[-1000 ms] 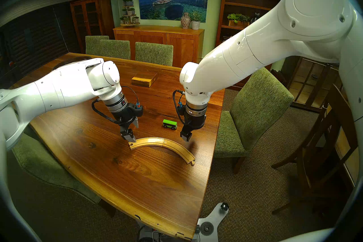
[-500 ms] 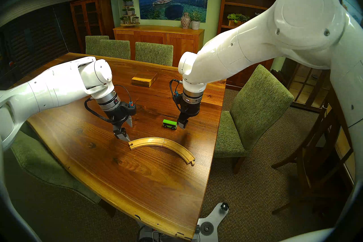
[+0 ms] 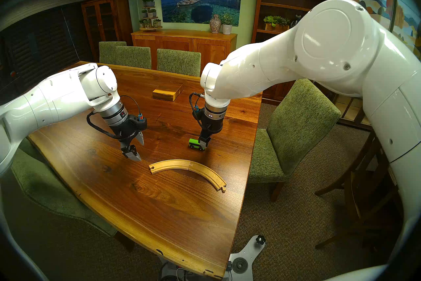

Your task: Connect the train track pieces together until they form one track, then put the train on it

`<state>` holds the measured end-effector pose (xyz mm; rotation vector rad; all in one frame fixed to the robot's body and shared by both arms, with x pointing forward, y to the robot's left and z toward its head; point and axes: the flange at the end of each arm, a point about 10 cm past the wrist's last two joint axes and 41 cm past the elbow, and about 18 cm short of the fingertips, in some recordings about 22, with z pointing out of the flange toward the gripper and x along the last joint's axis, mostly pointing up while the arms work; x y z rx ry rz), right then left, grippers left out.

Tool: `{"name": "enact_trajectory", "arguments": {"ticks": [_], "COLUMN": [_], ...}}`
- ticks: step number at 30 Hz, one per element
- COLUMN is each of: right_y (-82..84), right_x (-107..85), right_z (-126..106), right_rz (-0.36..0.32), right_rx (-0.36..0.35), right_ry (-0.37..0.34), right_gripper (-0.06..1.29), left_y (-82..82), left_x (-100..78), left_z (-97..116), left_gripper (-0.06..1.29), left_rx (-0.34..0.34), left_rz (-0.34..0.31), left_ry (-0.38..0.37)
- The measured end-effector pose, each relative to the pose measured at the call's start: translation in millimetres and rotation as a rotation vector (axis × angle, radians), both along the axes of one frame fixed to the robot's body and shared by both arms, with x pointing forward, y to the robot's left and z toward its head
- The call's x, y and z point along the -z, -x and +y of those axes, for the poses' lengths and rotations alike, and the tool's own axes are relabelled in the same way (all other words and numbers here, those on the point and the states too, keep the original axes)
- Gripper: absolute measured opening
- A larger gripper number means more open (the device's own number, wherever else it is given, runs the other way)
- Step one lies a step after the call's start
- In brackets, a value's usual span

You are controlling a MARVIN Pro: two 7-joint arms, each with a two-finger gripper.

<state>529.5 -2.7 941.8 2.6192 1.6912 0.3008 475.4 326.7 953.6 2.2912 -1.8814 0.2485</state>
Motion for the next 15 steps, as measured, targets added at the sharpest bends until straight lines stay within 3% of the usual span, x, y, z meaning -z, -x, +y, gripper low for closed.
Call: {"name": "enact_trajectory", "arguments": {"ticks": [15], "right_y": [-15.3], "right_x": [3.3], "right_z": [19], "right_rz": [-0.003], "right_rx": [-0.074], "right_ry": [-0.016], "right_gripper": [1.19], "left_y": [0.6], "left_x": [-0.5], "left_z": [5], "left_gripper": [1.23], "left_rx": [0.008], "left_rz": [0.005], "left_ry": [0.005]}}
